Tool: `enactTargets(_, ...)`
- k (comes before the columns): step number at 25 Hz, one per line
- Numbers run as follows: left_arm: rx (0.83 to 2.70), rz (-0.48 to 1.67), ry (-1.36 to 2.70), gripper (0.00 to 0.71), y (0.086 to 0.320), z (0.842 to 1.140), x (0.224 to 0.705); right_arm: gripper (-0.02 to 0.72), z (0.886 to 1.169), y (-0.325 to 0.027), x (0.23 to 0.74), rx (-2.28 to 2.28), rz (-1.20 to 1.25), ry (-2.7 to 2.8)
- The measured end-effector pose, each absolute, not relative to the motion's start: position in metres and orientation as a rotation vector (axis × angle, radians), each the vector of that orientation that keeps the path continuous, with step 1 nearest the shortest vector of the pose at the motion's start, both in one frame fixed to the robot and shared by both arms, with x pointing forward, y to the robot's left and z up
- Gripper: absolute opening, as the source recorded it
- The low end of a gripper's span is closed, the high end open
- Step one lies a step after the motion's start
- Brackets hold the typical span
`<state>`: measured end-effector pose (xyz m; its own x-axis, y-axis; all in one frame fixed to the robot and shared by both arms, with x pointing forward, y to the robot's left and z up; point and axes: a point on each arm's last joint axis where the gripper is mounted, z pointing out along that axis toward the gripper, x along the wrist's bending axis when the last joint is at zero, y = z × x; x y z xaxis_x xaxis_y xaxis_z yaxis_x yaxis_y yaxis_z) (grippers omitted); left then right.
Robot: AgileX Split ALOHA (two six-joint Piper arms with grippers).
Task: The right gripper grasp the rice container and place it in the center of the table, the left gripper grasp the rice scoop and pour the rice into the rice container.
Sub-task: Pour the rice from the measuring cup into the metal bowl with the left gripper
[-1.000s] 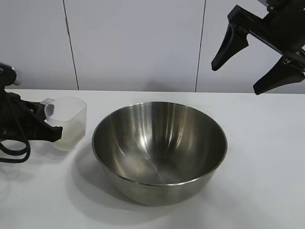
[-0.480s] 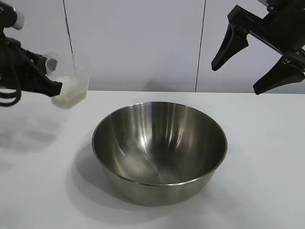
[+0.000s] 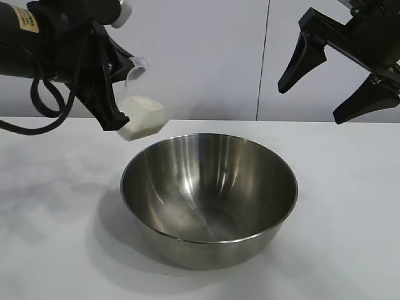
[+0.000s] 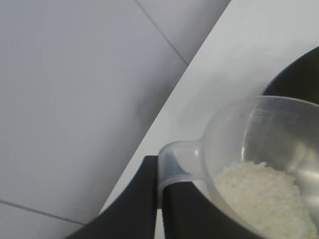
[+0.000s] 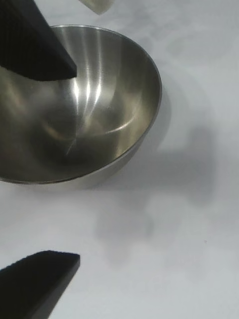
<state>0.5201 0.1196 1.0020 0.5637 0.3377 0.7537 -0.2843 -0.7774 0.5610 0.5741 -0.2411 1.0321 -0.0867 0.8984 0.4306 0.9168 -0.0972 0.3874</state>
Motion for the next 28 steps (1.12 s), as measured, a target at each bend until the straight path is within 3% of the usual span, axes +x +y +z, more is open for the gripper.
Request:
enactTargets(6, 2.168, 1.256, -0.074, 0.008, 0.116, 1.001, 0.517, 0.640, 1.032, -0.242, 0.574, -2.101, -0.934, -2.105)
enactTargets(14, 2.153, 1.268, -0.333, 0.008, 0.087, 1.000, 0.496, 0.640, 1.031, -0.242, 0.574, -2.098, -0.924, -2.115)
enactTargets(21, 2.195, 1.345, -0.754, 0.008, 0.070, 0.963, 0.498, 0.640, 1.031, -0.242, 0.572, -2.084, -0.902, -2.113)
enactTargets(28, 2.025, 1.523, -1.150, 0.008, 0.057, 0.945, 0.502, 0.640, 1.031, -0.241, 0.571, -2.078, -0.892, -2.113)
